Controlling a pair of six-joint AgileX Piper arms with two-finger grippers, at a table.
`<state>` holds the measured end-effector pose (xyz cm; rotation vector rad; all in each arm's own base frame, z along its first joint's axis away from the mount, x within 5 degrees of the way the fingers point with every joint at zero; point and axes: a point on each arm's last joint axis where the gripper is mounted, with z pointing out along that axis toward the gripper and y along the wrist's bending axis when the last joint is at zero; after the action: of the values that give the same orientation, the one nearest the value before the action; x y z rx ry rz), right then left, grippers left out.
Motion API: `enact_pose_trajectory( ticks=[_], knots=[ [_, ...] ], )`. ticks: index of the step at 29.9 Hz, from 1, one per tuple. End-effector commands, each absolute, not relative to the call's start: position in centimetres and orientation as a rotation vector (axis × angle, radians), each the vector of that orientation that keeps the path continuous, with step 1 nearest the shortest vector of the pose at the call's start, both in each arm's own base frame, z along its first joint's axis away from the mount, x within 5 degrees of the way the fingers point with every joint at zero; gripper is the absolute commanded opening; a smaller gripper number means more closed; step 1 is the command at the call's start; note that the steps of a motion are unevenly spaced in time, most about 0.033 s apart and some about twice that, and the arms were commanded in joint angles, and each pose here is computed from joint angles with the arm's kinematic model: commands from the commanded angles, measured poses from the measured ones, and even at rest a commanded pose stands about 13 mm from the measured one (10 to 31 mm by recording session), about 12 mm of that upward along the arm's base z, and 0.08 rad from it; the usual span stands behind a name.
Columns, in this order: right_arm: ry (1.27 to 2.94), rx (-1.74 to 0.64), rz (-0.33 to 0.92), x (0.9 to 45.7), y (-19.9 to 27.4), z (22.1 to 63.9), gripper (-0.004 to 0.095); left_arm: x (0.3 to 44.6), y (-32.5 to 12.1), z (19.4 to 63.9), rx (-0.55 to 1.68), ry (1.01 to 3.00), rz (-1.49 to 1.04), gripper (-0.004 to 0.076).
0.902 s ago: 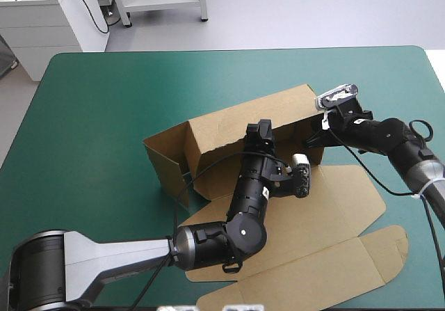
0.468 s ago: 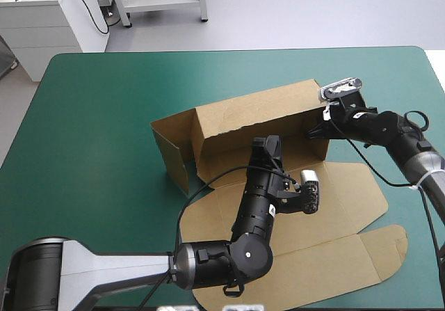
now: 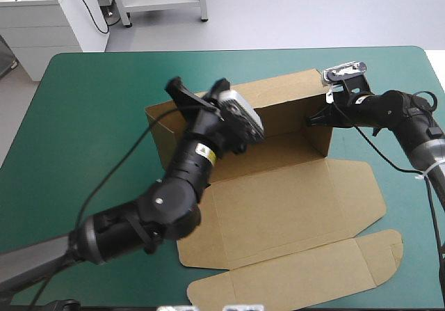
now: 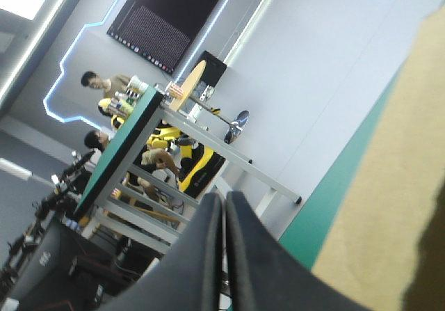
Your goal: Fold the box
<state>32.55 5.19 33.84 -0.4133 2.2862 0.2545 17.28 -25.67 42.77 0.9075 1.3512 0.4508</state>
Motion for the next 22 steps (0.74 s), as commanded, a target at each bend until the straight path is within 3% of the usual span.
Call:
enact_pose_trajectory(
  ticks=[1,7,13,22],
  knots=[
    [2.211,-0.382,0.285,31.7,6.5,37.3,0.0003,18.1,-21.1,47.8,0.715,1.341,0.394,0.0000],
    [2.266,-0.393,0.246,30.5,9.4,38.9,0.0003,20.2,-13.3,50.2,0.461,1.465,0.395,0.0000],
    [2.358,-0.358,0.301,29.4,10.4,39.8,0.0003,21.4,-6.3,50.4,0.238,1.614,0.446,0.0000],
    [2.569,-0.352,0.317,27.9,10.2,39.0,0.0003,22.6,-0.7,48.4,0.015,1.769,0.505,0.0000]
  ],
)
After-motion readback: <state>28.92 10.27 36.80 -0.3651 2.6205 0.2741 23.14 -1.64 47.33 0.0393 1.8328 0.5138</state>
